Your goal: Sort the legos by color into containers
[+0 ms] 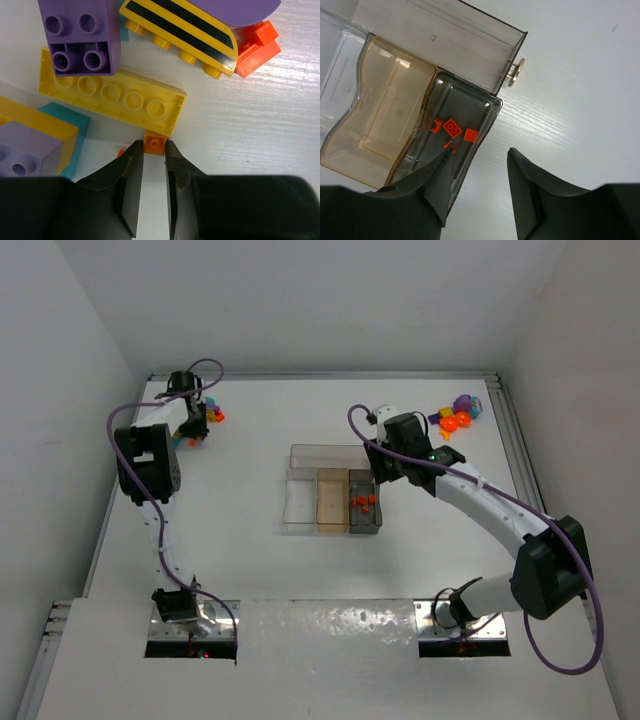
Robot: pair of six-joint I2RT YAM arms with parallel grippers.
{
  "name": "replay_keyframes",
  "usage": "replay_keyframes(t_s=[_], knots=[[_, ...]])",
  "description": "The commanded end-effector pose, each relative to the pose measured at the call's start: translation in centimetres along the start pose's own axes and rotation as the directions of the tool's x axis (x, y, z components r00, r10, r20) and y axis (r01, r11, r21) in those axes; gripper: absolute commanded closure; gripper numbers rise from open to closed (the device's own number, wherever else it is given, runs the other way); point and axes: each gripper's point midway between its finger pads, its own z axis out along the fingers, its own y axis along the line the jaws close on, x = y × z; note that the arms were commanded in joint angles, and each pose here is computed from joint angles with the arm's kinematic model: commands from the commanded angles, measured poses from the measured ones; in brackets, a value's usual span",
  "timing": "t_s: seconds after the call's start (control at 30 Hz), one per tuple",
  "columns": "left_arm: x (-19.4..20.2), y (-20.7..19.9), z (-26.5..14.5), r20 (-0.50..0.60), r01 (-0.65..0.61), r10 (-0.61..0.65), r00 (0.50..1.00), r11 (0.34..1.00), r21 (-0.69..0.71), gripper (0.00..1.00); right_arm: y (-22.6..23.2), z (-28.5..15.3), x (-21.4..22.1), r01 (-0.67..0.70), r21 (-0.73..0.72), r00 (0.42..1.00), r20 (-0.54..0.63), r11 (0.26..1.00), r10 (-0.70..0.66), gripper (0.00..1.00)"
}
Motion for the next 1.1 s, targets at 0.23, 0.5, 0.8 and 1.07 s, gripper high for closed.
replay_keyframes(t_s=[0.23, 0.5, 0.8, 1.07], knots=[[-2.9, -2.5, -3.7, 0.075, -0.121, 0.117, 0.99, 0.992, 0.041, 1.0, -1.1, -2.1, -4.2, 0.001, 0.048, 0.994, 0.111, 0.999, -0.006, 0.54], [-4.4, -10.7, -18.3, 0.257, -0.355, 0.285, 0.923, 0.889, 0.289, 1.0, -0.9, -2.4, -4.9, -0.02, 0.036, 0.989, 0.148, 0.999, 0.014, 0.54], [9.0, -21.6, -24.3, 0.321, -0.645, 0.577, 0.751, 0.538, 0.543, 1.0, -0.2, -3.5, -5.0, -0.009, -0.004, 0.984, 0.179, 1.0, 0.009, 0.54], [13.3, -26.1, -23.1, 0.337, -0.686, 0.64, 0.691, 0.432, 0.586, 1.0, 0.0, -4.4, -3.8, -0.045, -0.026, 0.981, 0.186, 0.999, 0.049, 0.55]])
